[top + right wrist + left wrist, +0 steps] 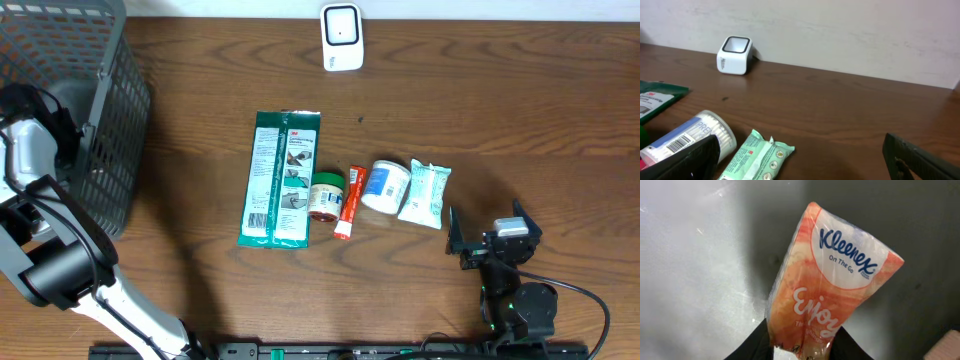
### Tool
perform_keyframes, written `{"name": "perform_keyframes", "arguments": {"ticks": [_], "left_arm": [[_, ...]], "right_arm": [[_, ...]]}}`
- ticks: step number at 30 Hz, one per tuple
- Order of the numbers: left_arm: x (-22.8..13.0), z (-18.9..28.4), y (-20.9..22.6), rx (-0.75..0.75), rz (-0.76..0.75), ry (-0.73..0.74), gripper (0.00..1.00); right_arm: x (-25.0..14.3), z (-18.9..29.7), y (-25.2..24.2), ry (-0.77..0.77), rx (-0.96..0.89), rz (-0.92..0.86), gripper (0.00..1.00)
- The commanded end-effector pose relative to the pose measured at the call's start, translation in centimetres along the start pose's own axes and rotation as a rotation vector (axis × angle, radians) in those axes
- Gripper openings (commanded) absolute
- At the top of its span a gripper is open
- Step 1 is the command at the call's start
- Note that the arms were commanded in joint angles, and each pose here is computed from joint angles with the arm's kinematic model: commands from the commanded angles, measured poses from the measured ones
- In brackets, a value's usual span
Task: Scan the item barcode
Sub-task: 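Lift the Kleenex pack out of the basket toward the table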
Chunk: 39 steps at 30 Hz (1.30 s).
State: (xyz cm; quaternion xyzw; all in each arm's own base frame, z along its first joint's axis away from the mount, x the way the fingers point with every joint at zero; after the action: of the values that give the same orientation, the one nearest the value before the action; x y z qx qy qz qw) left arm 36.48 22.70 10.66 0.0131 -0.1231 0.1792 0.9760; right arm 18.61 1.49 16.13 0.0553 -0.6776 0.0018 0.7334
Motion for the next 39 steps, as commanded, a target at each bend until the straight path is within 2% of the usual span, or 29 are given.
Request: {"name": "perform_keyframes", "arguments": {"ticks": [1, 6, 10, 13, 16, 21, 26, 32, 39], "left_arm": [[3.4, 6.6, 0.5, 0.043, 0.035, -0.187, 0.24], [4.9, 17.7, 0.0, 0.065, 0.138, -0.482, 0.24], [3.1, 25.5, -1.4, 0.031, 0.221, -0.667, 0.24], [0.7, 30.0, -4.7, -0.112, 0.153, -0.742, 0.24], [-2.9, 32.0, -9.3, -0.302, 0.048, -0.686, 0.24], [-7.3, 29.8, -15.4, -0.475, -0.17, -0.43, 0.24], [-10.6, 25.5, -20.3, -0.562, -0.369, -0.193, 0.24], [-13.5, 19.3, -24.0, -0.59, -0.466, 0.051, 0.24], [-14.7, 13.8, -26.2, -0.658, -0.477, 0.189, 0.24]], "right_arm": [[-0.1, 0.0, 0.1, 0.002, 0.003, 0.006, 0.99], [-0.1, 0.0, 0.1, 0.002, 0.003, 0.006, 0.99], [-0.1, 0.0, 0.1, 0.002, 0.003, 0.006, 0.99], [-0.1, 0.0, 0.1, 0.002, 0.003, 0.006, 0.99], [-0.1, 0.0, 0.1, 0.002, 0.003, 0.006, 0.99], [-0.1, 0.0, 0.1, 0.002, 0.003, 0.006, 0.99], [-0.1, 0.0, 0.1, 0.002, 0.003, 0.006, 0.99], [-0.1, 0.0, 0.1, 0.001, 0.003, 0.006, 0.99], [-0.1, 0.0, 0.1, 0.002, 0.003, 0.006, 0.99]]}}
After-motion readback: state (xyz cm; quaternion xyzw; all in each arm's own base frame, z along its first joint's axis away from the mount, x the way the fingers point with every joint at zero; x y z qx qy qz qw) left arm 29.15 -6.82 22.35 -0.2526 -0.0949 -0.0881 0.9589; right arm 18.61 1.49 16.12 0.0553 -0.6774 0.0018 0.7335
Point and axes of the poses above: each gripper's point midway between its finger pads, its own z axis back along the fingers, its own y axis along the line the jaws close on, x = y × z, the point moved 6 cm from there along z, back along the fingers, and after that the axes turned 10 degrees about -z, right-handed, at the moved point
